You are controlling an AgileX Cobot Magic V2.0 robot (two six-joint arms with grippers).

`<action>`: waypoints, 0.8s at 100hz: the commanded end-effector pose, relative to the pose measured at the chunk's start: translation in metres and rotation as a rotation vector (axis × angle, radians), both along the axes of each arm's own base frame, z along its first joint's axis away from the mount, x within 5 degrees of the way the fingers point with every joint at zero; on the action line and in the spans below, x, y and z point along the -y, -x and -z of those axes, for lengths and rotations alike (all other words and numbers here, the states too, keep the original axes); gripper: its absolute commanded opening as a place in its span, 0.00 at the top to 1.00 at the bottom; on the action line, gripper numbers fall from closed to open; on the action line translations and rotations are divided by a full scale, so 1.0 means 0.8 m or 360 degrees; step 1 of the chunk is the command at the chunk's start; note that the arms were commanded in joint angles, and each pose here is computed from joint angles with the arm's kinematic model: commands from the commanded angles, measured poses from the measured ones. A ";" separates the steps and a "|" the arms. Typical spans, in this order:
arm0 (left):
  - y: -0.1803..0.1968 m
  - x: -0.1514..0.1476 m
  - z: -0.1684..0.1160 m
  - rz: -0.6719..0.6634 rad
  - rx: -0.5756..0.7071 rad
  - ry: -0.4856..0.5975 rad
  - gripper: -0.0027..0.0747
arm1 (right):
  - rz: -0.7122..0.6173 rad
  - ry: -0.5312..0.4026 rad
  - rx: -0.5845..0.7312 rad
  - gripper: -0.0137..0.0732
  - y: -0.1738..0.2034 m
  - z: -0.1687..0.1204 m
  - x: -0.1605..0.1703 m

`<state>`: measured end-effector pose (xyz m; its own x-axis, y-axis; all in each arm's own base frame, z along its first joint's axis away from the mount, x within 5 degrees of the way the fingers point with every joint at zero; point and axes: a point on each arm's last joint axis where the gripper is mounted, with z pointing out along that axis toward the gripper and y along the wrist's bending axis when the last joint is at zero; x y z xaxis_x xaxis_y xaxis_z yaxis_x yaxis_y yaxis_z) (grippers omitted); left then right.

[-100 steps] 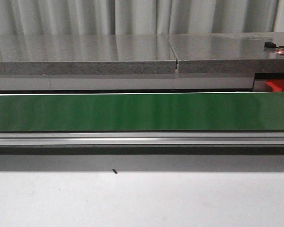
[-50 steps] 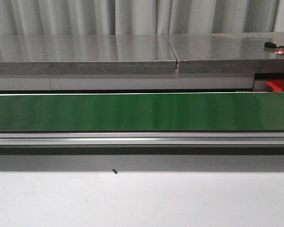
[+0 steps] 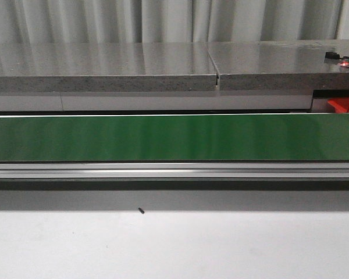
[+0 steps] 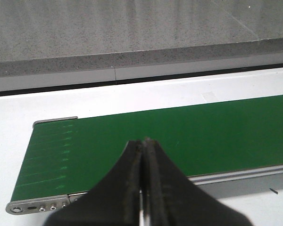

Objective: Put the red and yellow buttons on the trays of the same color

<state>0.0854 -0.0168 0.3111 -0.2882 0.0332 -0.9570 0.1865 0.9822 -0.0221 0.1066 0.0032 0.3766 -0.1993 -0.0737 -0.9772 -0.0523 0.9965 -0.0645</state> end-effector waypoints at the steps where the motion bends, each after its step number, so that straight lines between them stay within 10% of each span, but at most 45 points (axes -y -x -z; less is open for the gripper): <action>1: -0.002 0.000 -0.019 -0.0014 0.0142 0.0050 0.99 | 0.0078 -0.0017 0.0222 0.92 0.011 0.007 0.005; 42: -0.002 0.000 -0.019 -0.0014 0.0142 0.0050 0.99 | 0.0091 -0.0049 0.0542 0.92 0.068 0.161 0.005; 80: -0.002 0.000 -0.019 -0.0014 0.0142 0.0050 0.99 | 0.0091 -0.0051 0.0474 0.92 0.065 0.208 0.005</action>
<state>0.0854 -0.0169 0.3111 -0.2883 0.0319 -0.9570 0.1867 0.9821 -0.0235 0.0567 -0.0011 0.1954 -0.0324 -0.0317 -0.9990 0.0179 0.9993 -0.0323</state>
